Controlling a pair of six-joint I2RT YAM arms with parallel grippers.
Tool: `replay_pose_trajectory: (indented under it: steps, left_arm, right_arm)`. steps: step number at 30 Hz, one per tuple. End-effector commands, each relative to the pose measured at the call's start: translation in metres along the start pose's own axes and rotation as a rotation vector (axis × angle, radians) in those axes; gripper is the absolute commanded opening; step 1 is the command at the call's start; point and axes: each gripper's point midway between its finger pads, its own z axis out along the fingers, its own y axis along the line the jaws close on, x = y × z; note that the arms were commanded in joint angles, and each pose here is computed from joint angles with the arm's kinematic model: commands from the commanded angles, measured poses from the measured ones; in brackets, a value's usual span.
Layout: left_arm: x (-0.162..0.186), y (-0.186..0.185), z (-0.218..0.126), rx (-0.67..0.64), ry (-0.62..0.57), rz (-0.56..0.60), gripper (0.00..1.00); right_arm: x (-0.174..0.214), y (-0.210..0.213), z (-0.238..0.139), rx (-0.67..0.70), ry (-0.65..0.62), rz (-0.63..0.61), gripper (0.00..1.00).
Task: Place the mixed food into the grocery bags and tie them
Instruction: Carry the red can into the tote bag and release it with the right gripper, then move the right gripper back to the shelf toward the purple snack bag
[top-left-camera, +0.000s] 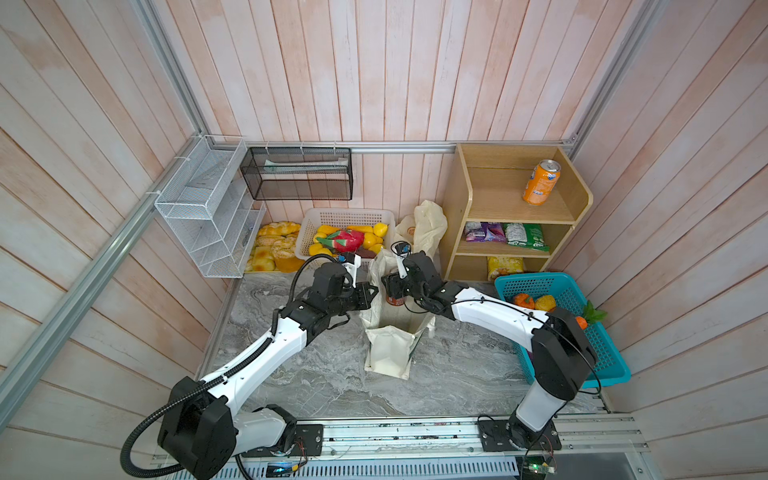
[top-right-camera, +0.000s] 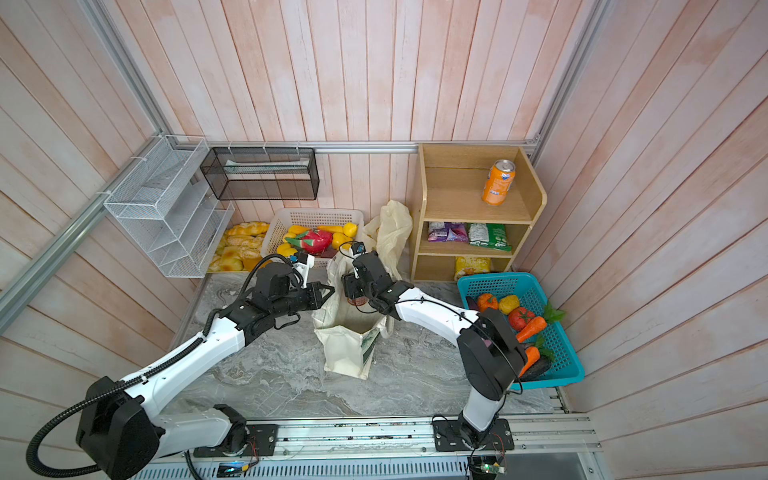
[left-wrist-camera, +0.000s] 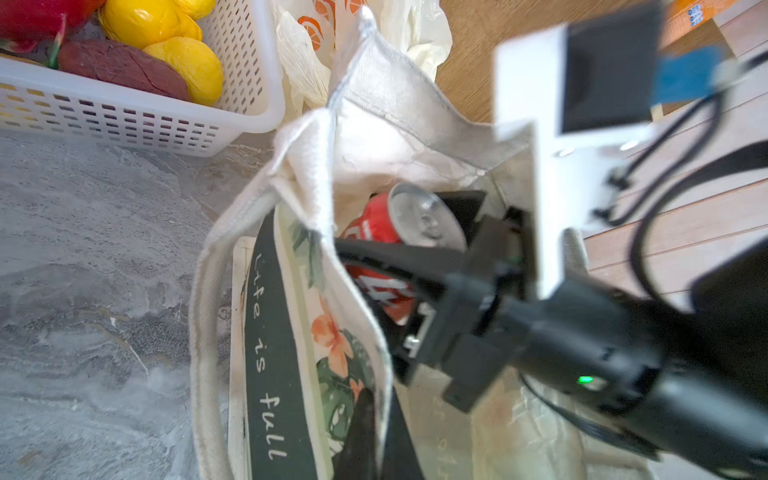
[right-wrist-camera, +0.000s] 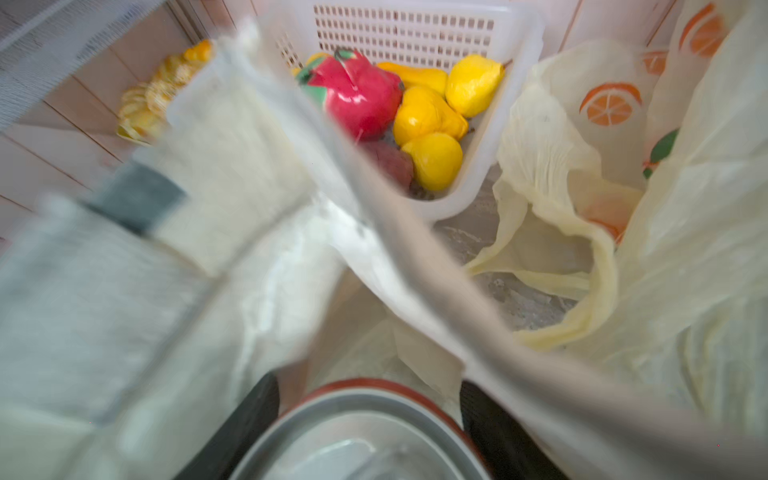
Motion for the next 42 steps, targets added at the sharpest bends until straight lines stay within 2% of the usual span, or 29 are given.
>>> replay_pose_trajectory:
  steps: [1,5,6,7,10,12,16,20,24,32,36,42]
  left_arm:
    - [0.012,0.006,0.003,-0.021,0.044,0.002,0.0]
    - [0.011,0.005,0.003,-0.022,0.043,0.002,0.0]
    - [0.011,0.005,0.003,-0.022,0.044,0.002,0.0]
    - [0.011,0.005,0.003,-0.022,0.042,0.001,0.0]
    - [0.011,0.005,0.003,-0.022,0.043,0.001,0.0]
    - [0.011,0.005,0.003,-0.024,0.043,0.0,0.0]
    - [0.011,0.006,0.003,-0.027,0.044,0.001,0.0]
    - [0.01,0.006,0.002,-0.029,0.042,0.001,0.0]
    - [0.008,0.005,0.0,-0.034,0.036,0.009,0.0]
    - [0.008,0.004,-0.001,-0.034,0.04,0.019,0.0]
    - [0.008,0.005,-0.004,-0.036,0.032,0.028,0.0]
    - [0.008,0.003,-0.006,-0.029,0.027,0.038,0.0]
  right_arm:
    - [-0.022,0.004,0.01,0.003,-0.154,0.012,0.04]
    - [0.006,0.002,0.033,0.006,-0.082,-0.028,0.09]
    - [0.014,0.002,0.037,0.0,-0.053,-0.038,0.13]
    - [0.021,0.004,0.04,-0.011,-0.023,-0.05,0.2]
    - [0.039,0.006,0.043,-0.026,0.061,-0.066,0.57]
    - [0.047,0.008,0.041,-0.039,0.114,-0.081,0.7]
    - [0.055,0.015,0.029,-0.08,0.205,-0.101,0.84]
    - [0.044,0.026,0.011,-0.138,0.225,-0.108,0.86]
    - [0.011,0.043,-0.022,-0.208,0.207,-0.105,0.85]
    - [-0.074,0.057,-0.132,-0.303,-0.011,-0.014,0.79]
    - [-0.098,0.029,-0.182,-0.282,-0.126,0.116,0.77]
    - [-0.092,-0.067,-0.215,-0.226,-0.237,0.459,0.66]
